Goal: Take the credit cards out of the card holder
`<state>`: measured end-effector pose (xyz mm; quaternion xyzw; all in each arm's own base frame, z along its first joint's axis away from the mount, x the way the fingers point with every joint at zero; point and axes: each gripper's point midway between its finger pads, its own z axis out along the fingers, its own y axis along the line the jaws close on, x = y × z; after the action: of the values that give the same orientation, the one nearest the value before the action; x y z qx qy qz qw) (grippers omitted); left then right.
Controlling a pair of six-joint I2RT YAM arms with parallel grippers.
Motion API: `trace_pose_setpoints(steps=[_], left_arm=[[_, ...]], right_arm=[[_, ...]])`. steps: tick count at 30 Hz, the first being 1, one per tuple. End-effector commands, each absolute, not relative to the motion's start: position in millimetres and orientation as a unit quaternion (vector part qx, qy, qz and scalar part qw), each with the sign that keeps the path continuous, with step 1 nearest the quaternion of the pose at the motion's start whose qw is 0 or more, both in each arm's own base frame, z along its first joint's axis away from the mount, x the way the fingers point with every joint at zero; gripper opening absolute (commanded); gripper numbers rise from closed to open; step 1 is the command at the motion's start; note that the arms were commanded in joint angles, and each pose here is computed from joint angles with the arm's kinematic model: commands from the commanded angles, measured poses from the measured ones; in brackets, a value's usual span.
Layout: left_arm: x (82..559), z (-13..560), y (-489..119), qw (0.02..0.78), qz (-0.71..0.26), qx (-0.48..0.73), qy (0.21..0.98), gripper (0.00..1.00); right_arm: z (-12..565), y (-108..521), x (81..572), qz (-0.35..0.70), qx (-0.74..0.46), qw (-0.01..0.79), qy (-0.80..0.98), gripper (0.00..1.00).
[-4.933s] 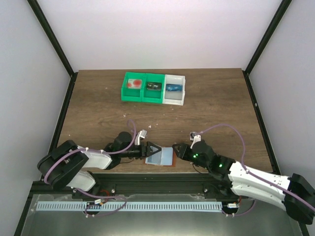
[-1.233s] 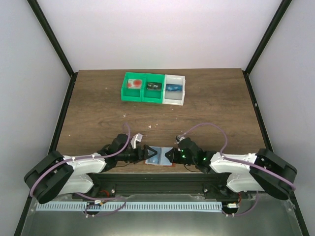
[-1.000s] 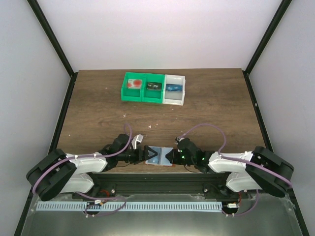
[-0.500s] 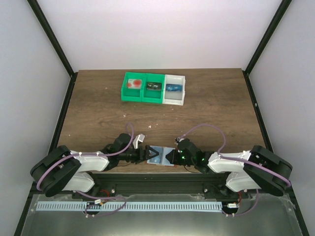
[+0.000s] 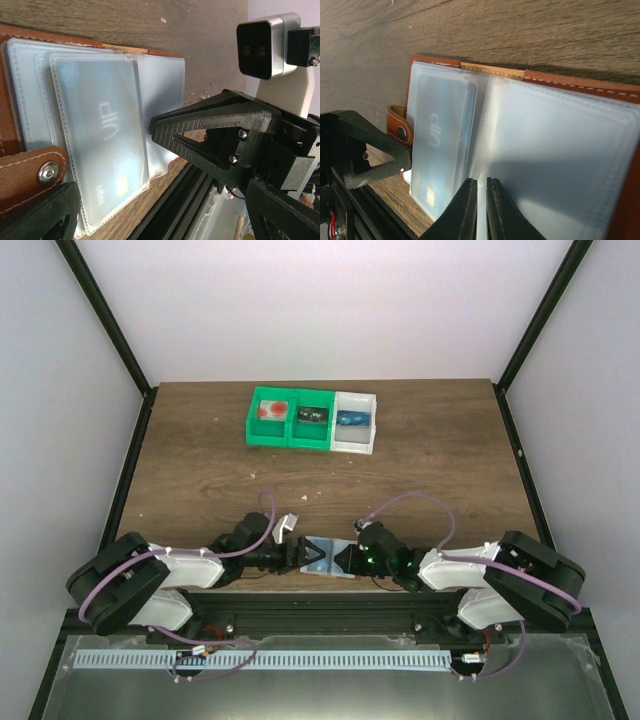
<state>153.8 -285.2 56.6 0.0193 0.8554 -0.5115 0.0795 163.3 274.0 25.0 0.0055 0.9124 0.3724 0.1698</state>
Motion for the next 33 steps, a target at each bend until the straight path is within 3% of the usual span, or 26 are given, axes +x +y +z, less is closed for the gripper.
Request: trace_pose_setpoints(steps=[1,33], left_arm=[[154,64,-292,0.078,-0.525,0.022,0.847,0.92],[152,108,-310,0.094,-0.591,0.034,0.8,0.92]], right_arm=[[17,270,159,0.364,0.006,0.163,0.917,0.09],[24,265,159,0.39,0.021,0.184,0.902,0.07]])
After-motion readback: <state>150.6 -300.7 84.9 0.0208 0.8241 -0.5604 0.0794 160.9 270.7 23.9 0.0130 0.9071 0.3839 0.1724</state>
